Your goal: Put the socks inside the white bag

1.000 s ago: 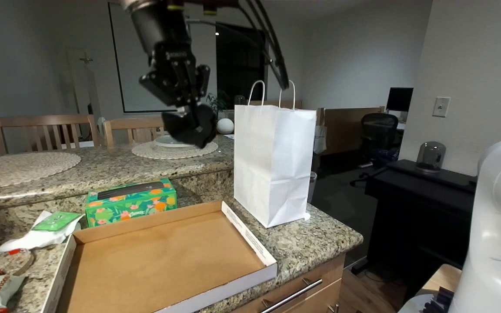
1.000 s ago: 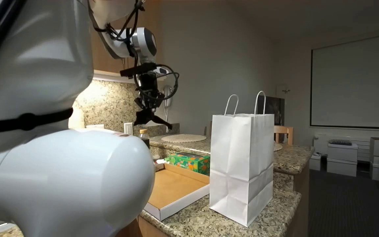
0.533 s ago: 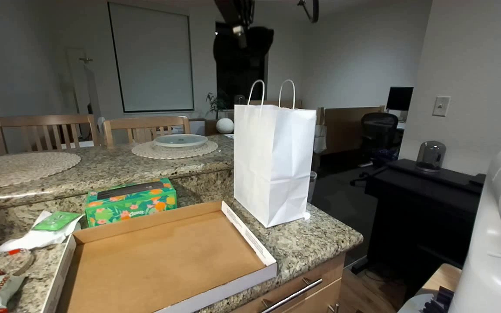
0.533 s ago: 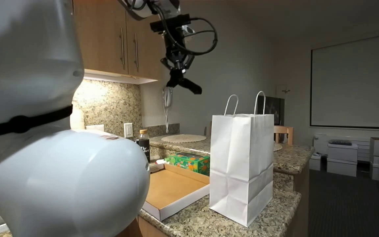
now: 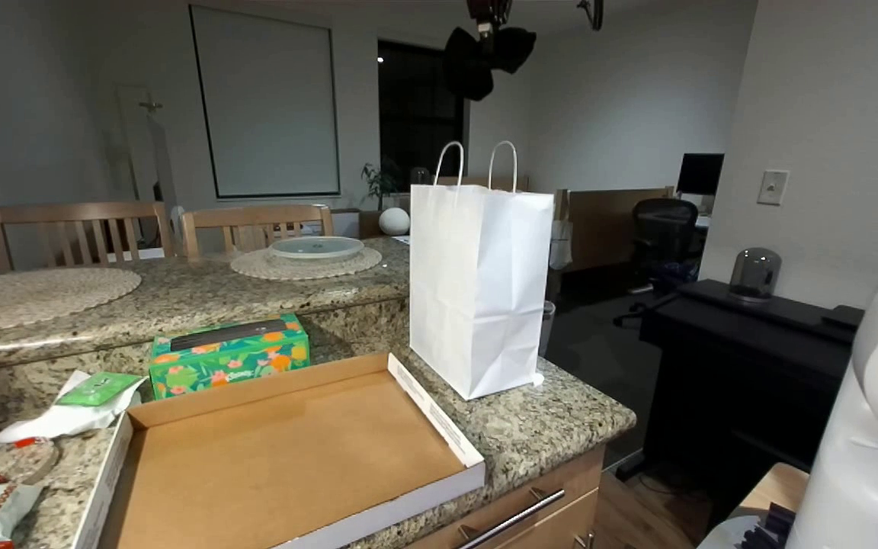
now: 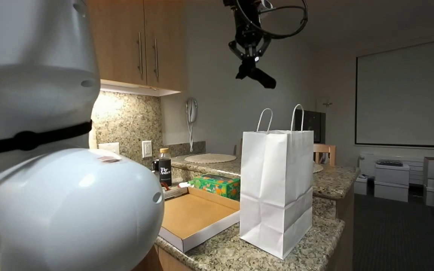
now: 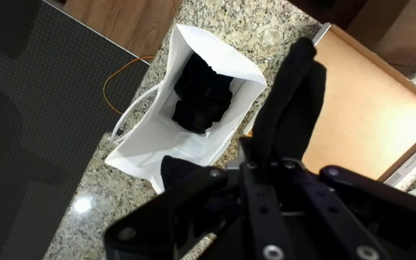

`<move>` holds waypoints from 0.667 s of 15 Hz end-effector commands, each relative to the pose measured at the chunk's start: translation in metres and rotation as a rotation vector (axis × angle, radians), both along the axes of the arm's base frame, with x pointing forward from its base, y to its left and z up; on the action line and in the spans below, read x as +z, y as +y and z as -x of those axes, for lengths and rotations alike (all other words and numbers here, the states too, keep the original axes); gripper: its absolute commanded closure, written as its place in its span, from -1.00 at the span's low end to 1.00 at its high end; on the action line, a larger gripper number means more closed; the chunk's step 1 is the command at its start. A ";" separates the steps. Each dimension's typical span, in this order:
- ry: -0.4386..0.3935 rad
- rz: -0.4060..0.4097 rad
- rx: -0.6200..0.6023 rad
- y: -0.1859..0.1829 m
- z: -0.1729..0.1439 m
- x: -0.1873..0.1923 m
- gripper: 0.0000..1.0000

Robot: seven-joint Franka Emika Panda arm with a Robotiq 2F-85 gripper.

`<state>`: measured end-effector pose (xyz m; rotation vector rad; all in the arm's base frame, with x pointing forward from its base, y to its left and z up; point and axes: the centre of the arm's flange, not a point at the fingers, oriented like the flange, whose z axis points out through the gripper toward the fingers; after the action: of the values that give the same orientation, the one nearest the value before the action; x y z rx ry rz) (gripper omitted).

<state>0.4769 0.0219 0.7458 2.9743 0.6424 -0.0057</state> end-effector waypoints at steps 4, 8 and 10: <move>0.124 -0.100 -0.044 -0.039 -0.056 -0.049 0.88; 0.149 -0.157 -0.099 -0.054 -0.074 -0.063 0.90; 0.159 -0.169 -0.101 -0.052 -0.078 -0.066 0.34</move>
<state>0.5474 -0.0297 0.6738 3.1493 0.5371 -0.1790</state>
